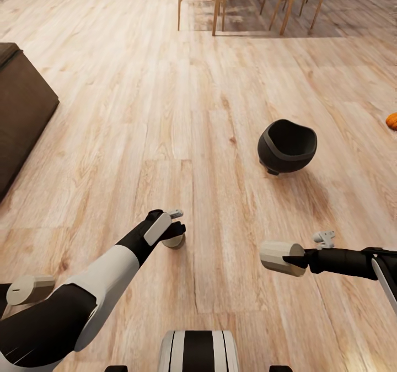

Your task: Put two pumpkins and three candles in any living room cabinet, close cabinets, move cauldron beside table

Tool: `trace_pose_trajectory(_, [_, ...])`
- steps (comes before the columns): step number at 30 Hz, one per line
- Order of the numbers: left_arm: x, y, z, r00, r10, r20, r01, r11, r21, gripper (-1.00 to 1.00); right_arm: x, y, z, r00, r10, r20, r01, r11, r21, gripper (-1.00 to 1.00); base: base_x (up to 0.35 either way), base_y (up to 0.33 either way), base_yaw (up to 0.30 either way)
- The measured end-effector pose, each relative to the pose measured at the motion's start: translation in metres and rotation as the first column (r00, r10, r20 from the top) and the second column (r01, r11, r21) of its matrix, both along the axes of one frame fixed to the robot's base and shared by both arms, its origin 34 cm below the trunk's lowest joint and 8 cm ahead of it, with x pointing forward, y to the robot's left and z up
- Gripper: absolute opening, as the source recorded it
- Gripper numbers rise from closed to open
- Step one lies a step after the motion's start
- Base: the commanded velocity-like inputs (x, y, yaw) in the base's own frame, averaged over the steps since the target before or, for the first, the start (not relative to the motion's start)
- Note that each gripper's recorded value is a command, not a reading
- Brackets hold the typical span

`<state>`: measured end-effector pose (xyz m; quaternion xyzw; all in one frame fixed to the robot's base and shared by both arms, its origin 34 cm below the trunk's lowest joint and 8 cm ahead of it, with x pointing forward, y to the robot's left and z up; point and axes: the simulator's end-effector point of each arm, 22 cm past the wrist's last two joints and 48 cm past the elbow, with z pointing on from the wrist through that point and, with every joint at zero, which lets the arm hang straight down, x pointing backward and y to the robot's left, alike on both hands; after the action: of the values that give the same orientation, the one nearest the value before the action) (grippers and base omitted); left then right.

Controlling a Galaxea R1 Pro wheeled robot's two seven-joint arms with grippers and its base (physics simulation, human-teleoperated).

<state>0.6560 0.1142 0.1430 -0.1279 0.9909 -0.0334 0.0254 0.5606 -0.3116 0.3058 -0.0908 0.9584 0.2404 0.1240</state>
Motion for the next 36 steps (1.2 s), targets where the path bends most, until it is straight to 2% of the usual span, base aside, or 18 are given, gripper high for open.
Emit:
trace_pose_trajectory(2, [0.013,-0.007,0.013,0.999,-0.001,0.040,0.002,1.000,-0.017,-1.00,0.002,0.000,0.004,1.000,0.000,0.009,0.000,1.000,0.001,-1.00,0.000,0.000,0.000])
trace_pose_trajectory(4, [0.031,-0.035,0.061,0.986,-0.036,0.162,0.048,0.996,-0.075,-1.00,0.007,0.001,0.010,1.000,-0.002,0.024,0.002,1.000,0.004,-1.00,0.000,0.000,0.000])
trace_pose_trajectory(5, [0.034,-0.039,0.078,0.979,-0.045,0.198,0.061,0.995,-0.076,-1.00,0.008,0.002,0.012,1.000,-0.004,0.030,0.004,1.000,0.006,-1.00,0.000,0.000,0.000])
trace_pose_trajectory(6, [0.029,-0.038,0.099,0.971,-0.072,0.228,0.086,0.995,-0.052,-1.00,0.011,0.002,0.015,0.999,-0.006,0.038,0.005,1.000,0.006,-1.00,0.000,0.000,0.000])
trace_pose_trajectory(7, [0.035,-0.043,0.120,0.960,-0.049,0.275,0.071,0.995,-0.069,-1.00,0.012,0.002,0.018,0.999,-0.008,0.044,0.007,1.000,0.008,-1.00,0.000,0.000,0.000])
trace_pose_trajectory(9, [0.032,-0.039,0.156,0.940,-0.052,0.338,0.075,0.996,-0.054,-1.00,0.016,0.003,0.022,0.998,-0.010,0.057,0.010,1.000,0.010,-1.00,0.000,0.000,0.000])
trace_pose_trajectory(10, [0.029,-0.041,0.177,0.926,-0.029,0.376,0.059,0.996,-0.069,-1.00,0.018,0.004,0.025,0.998,-0.013,0.064,0.012,1.000,0.015,-1.00,0.000,0.000,0.008])
trace_pose_trajectory(15, [0.014,-0.042,0.203,0.913,-0.020,0.407,0.052,0.996,-0.070,-1.00,0.031,0.013,0.041,0.994,-0.021,0.105,0.017,0.999,0.038,-1.00,0.000,0.000,0.141])
trace_pose_trajectory(17, [0.011,-0.039,0.209,0.909,-0.018,0.417,0.049,0.997,-0.063,-1.00,0.038,0.036,0.048,0.991,-0.036,0.125,0.024,0.995,0.100,-1.00,0.000,0.000,0.249])
trace_pose_trajectory(19, [0.011,-0.038,0.214,0.905,-0.018,0.424,0.047,0.997,-0.060,-1.00,0.041,0.045,0.050,0.990,-0.043,0.135,0.029,0.994,0.106,-1.00,0.000,0.000,0.266])
trace_pose_trajectory(26, [0.012,-0.034,0.231,0.894,-0.017,0.449,0.045,0.998,-0.053,-1.00,0.048,0.046,0.058,0.984,-0.066,0.166,0.055,0.996,0.073,-1.00,0.000,0.000,0.286])
trace_pose_trajectory(27, [0.006,-0.034,0.228,0.898,-0.019,0.439,0.047,0.997,-0.053,-1.00,0.048,0.045,0.059,0.983,-0.067,0.169,0.056,0.996,0.069,-1.00,0.000,0.000,0.293])
trace_pose_trajectory(31, [0.004,-0.034,0.235,0.894,-0.015,0.448,0.045,0.997,-0.056,-1.00,0.050,0.045,0.067,0.980,-0.066,0.186,0.054,0.996,0.068,-1.00,0.000,0.000,0.294])
trace_pose_trajectory(36, [-0.012,-0.035,0.233,0.901,-0.007,0.433,0.036,0.998,-0.060,-1.00,0.051,0.046,0.078,0.977,-0.064,0.203,0.051,0.996,0.069,-1.00,0.000,0.000,0.224])
